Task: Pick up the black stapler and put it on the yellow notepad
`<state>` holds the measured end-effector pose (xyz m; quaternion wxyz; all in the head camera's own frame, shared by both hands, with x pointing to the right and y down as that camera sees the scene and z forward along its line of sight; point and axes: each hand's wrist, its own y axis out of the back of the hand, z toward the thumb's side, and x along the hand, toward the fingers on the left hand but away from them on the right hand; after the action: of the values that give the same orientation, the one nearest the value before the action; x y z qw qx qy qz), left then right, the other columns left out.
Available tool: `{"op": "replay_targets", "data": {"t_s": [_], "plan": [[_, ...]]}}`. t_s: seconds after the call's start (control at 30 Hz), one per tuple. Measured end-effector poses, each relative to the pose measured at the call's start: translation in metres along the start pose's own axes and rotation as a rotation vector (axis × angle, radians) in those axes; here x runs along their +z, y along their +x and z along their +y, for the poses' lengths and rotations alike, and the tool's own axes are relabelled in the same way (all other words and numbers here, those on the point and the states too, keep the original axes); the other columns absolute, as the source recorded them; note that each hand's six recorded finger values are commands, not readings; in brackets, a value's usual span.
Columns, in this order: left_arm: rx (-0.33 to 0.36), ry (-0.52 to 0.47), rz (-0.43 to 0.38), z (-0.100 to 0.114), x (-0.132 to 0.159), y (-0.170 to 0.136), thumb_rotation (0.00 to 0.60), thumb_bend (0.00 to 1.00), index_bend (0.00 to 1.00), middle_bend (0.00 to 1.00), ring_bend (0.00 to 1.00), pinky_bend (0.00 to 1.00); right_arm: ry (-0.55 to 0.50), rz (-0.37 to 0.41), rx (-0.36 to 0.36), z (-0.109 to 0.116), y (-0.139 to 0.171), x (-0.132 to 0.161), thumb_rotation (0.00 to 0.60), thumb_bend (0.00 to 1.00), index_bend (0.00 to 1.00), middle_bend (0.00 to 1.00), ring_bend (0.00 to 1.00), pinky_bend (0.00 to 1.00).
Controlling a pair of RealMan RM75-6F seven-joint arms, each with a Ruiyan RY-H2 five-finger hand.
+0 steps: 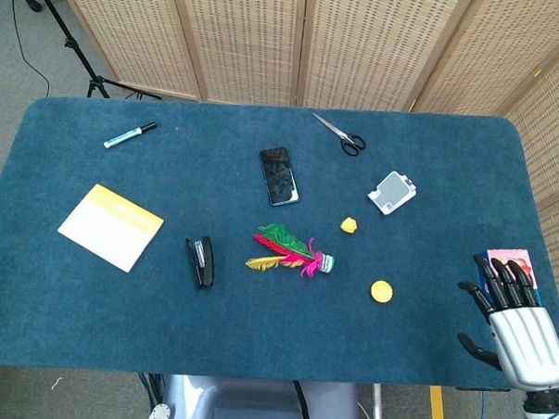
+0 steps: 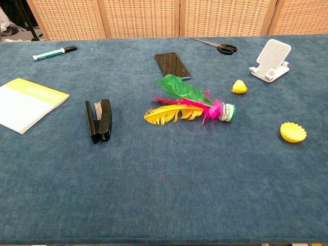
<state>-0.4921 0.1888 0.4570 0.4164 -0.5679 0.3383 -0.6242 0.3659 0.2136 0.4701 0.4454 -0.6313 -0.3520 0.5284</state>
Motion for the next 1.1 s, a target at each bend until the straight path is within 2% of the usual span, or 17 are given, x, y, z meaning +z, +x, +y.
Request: {"op": "replay_targets", "data": {"t_s": [0.77,1.1], "plan": [[-0.013,0.011,-0.009,-0.004,0.002,0.0,0.6,0.06,0.0,0.0,0.0,0.0,-0.004,0.005,-0.005,0.0,-0.002,0.002,0.6,0.21,0.26,0.06,0.0,0.02],[-0.018,0.007,-0.038,-0.002,0.013,0.002,0.6,0.06,0.0,0.0,0.0,0.0,0.0,0.006,-0.004,0.001,0.001,0.002,0.6,0.21,0.26,0.06,0.0,0.02]]}}
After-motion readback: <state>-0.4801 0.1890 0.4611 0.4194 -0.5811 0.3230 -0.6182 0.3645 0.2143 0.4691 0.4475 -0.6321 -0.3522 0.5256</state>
